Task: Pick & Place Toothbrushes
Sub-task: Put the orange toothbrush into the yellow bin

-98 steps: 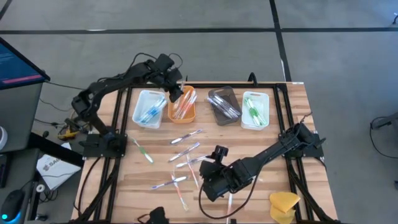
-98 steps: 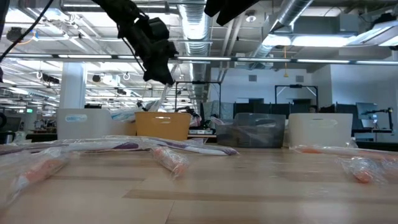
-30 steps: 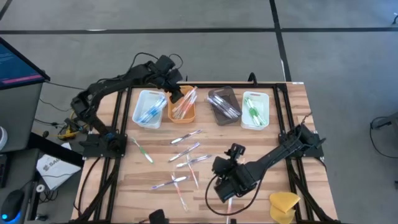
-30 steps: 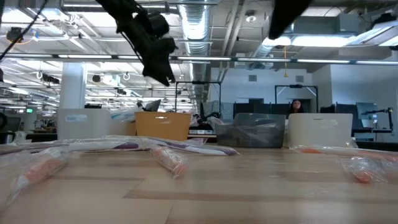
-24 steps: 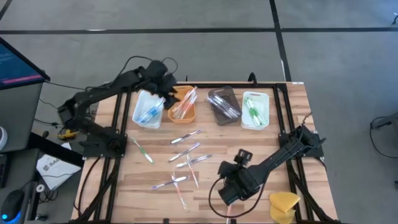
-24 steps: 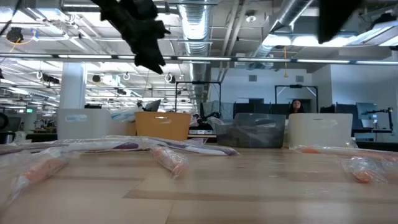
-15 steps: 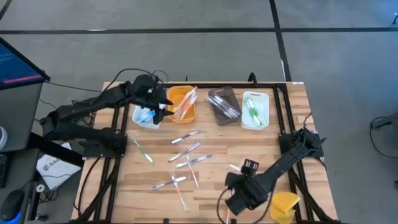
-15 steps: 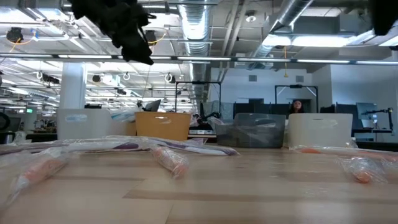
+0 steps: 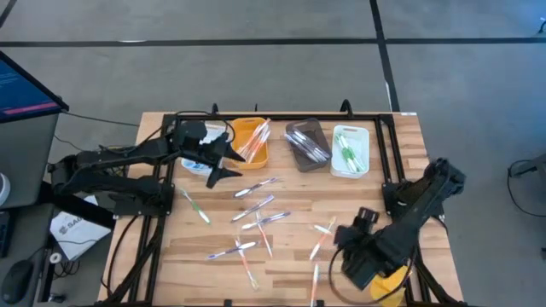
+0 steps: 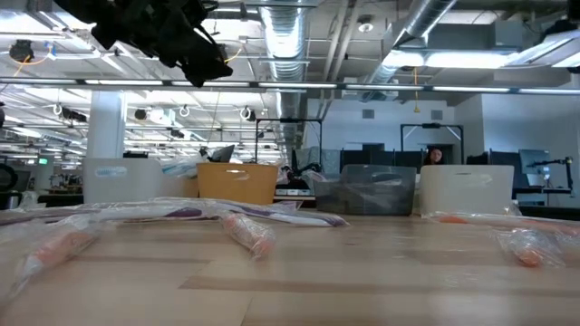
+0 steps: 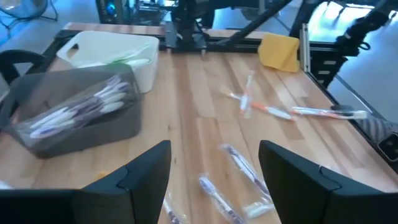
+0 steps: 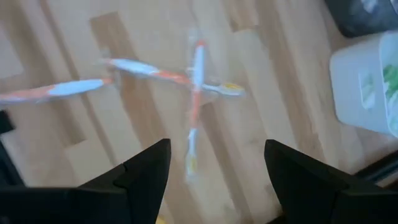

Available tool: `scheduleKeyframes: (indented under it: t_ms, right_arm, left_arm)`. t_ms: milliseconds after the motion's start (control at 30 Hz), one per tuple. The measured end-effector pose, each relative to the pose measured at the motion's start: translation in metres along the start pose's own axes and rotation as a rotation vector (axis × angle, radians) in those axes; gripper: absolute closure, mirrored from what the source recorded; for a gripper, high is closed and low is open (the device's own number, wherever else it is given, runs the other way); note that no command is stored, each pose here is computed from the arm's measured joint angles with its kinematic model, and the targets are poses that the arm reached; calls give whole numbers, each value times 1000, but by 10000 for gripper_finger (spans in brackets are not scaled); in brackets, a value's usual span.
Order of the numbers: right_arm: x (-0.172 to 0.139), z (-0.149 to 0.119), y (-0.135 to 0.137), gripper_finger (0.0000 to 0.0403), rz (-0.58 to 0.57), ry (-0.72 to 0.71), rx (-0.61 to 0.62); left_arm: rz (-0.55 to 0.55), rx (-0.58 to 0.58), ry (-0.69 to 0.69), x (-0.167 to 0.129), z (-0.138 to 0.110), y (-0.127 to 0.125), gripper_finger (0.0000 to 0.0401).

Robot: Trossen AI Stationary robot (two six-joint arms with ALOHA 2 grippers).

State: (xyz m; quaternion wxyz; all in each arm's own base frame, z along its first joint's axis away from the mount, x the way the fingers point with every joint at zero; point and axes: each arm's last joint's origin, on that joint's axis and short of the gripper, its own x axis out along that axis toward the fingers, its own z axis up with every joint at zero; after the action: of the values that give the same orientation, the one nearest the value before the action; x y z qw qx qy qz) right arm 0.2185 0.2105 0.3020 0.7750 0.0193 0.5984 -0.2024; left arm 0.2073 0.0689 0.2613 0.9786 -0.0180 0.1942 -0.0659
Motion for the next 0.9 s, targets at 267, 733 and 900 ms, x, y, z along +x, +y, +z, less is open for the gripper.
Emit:
scheduleKeyframes:
  t_ms: [267,733,900]
  right_arm:
    - [40,-38,-31,148,259,-213,170]
    - [116,-45,-5,148,198,-166,75]
    - [126,-46,0,148,192,-77,86]
  left_arm:
    - [-41,-12,2,4,1,-9,164]
    - [-96,-91,12,13,-13,-22,164]
    - [-97,-92,14,15,-19,-23,164]
